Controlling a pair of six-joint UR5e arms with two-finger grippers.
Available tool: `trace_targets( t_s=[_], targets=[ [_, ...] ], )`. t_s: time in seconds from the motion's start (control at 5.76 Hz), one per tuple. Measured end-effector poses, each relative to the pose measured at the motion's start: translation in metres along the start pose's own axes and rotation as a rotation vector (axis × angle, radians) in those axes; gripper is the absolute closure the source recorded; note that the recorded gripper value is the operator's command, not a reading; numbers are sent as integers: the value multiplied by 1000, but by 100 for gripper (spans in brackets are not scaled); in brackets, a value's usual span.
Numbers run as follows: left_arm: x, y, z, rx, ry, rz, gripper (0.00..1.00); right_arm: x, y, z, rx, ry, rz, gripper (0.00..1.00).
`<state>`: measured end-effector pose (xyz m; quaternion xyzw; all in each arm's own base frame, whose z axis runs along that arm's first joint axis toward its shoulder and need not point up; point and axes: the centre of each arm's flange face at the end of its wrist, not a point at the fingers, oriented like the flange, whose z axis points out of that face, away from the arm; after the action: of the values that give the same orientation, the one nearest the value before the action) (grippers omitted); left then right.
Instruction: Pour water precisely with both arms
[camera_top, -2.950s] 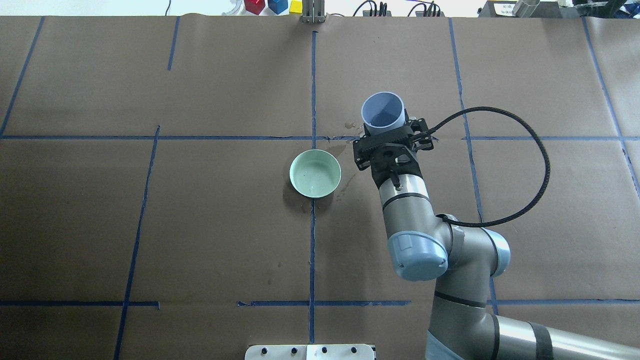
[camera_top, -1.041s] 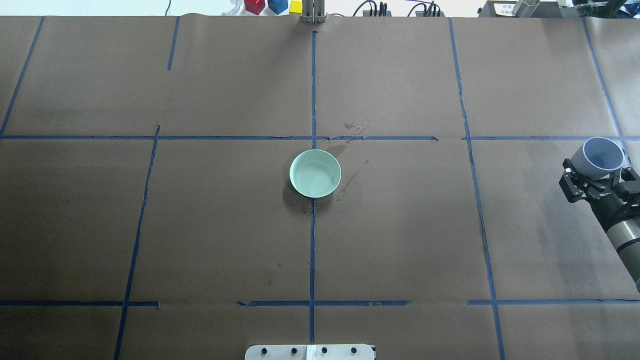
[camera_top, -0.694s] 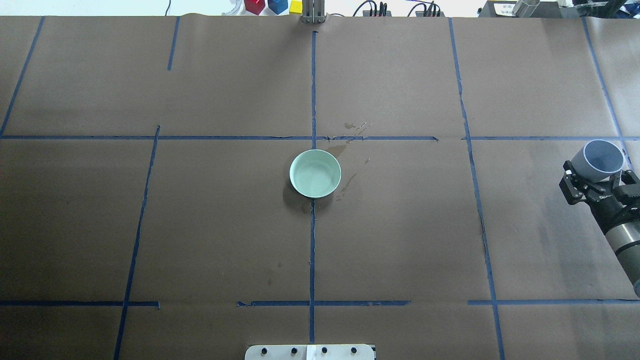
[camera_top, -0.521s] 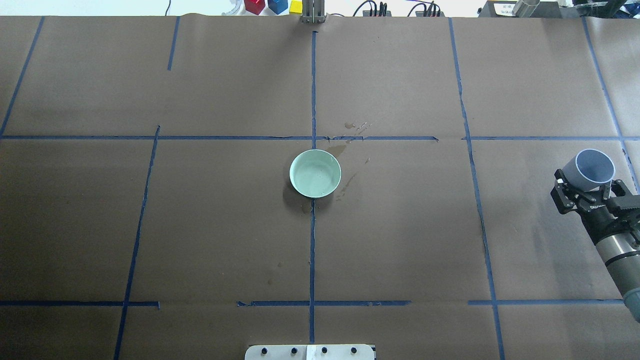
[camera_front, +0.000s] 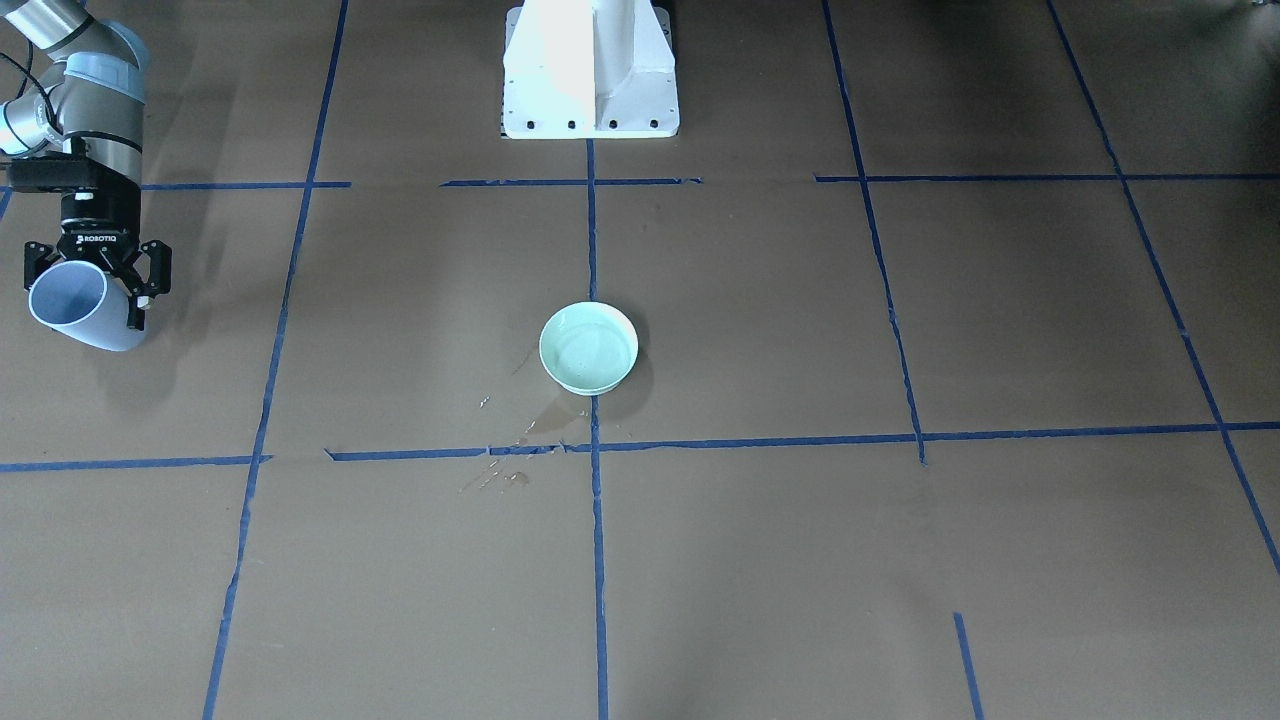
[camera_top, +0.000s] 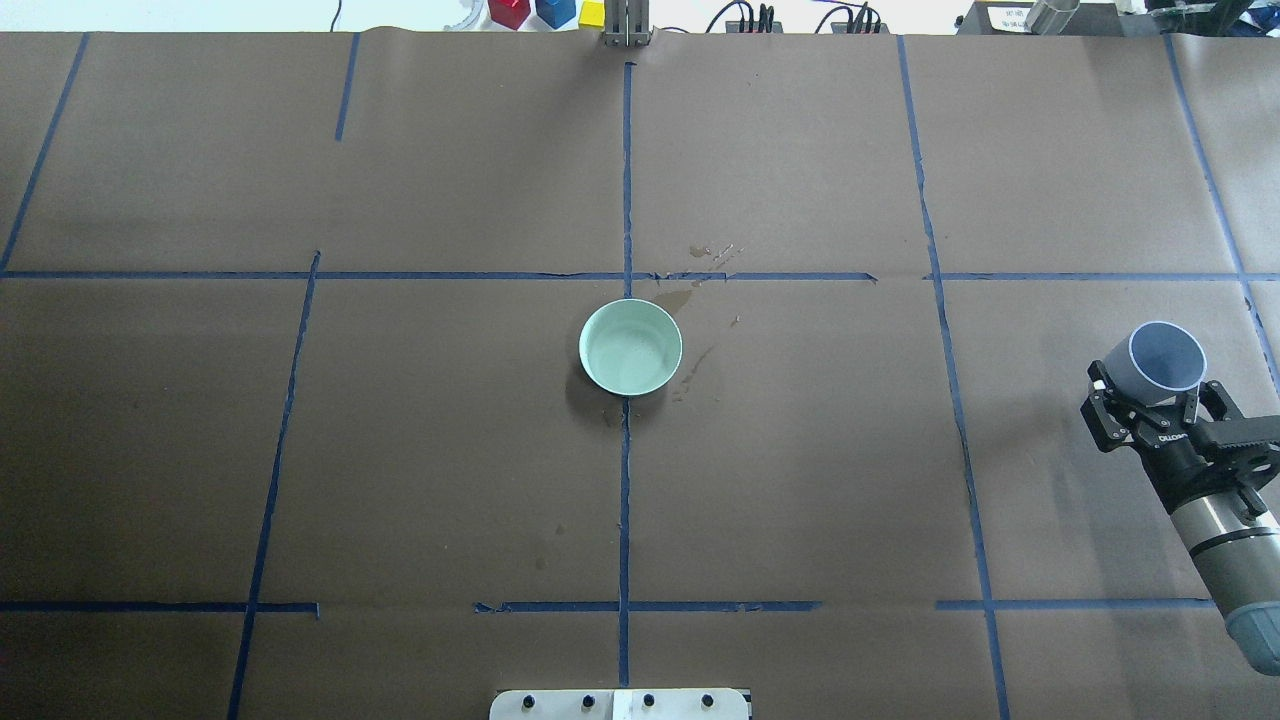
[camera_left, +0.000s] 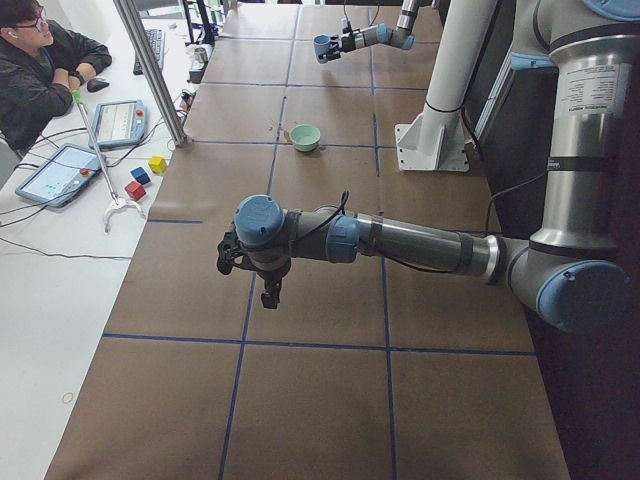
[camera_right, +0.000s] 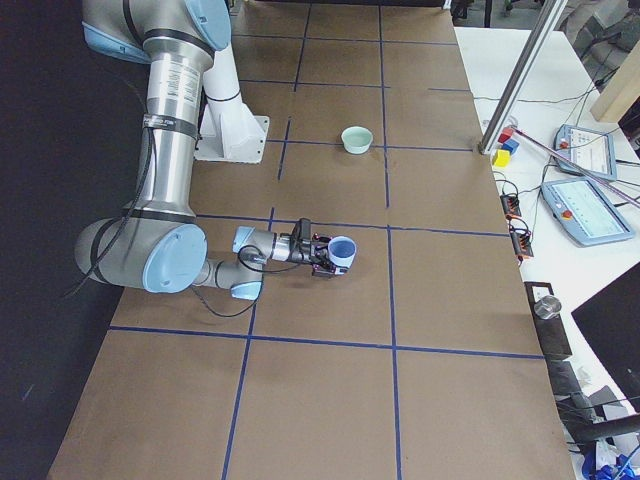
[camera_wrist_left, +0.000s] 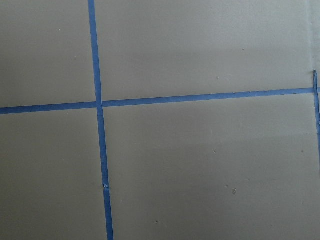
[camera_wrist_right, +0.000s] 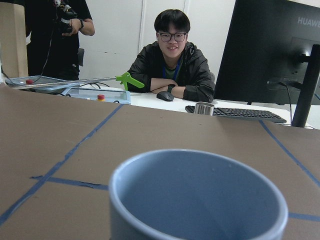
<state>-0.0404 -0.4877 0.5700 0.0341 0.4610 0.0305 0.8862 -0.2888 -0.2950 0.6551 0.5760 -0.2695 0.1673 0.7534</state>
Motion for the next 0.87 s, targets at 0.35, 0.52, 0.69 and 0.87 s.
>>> trace_targets(
  t_s=[0.35, 0.52, 0.69, 0.87],
  targets=[
    [-1, 1, 0, 0, 0, -1, 0, 2, 3, -1, 3, -6, 10, 65],
    [-1, 1, 0, 0, 0, -1, 0, -1, 7, 3, 14, -4, 17, 63],
    [-1, 1, 0, -1, -1, -2, 0, -9, 14, 9, 33, 5, 21, 58],
    [-2, 1, 0, -1, -6, -3, 0, -13, 19, 13, 43, 11, 19, 44]
  ],
)
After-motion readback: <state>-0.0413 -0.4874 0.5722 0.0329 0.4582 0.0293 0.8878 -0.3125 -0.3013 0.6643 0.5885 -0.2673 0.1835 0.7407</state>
